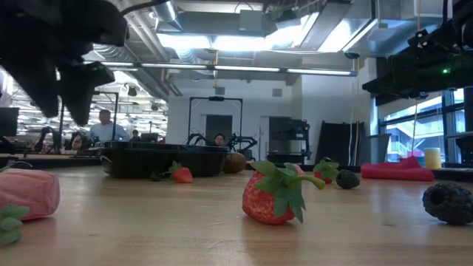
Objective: Pick and placing Produce into tupperware
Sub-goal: Put the black cherry into the black bin
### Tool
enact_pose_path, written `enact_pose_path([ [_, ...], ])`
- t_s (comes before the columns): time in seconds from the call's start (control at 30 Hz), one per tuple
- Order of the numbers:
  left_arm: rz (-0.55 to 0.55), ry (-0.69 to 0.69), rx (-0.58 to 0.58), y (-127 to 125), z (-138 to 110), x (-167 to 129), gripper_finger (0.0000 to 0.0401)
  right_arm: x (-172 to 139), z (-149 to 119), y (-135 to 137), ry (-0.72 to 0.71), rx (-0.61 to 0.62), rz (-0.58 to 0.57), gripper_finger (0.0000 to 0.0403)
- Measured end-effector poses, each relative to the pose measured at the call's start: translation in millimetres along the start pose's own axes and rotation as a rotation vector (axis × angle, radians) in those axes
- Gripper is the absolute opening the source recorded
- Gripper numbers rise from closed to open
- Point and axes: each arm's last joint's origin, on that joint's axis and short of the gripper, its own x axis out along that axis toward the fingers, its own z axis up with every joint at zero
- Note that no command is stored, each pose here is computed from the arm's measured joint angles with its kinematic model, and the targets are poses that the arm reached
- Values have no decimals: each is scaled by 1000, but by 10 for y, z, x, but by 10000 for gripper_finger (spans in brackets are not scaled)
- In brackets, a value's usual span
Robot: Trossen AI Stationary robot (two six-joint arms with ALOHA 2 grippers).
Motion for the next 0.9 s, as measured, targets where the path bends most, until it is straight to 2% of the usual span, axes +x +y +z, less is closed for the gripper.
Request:
enact_pose_path([
  [0.2,21,64,35,-92,-38,150,231,0,0,0,0,1,0,142],
  [0.37,36,92,-17,-110,-47,223,231,0,0,0,0,1,1,142],
  [0.53,23,97,-59,-117,-47,226,231,0,-1,0,1,1,0,142],
  [0.9,23,98,-56,-118,-50,227,231,0,0,0,1,-2,0,142],
])
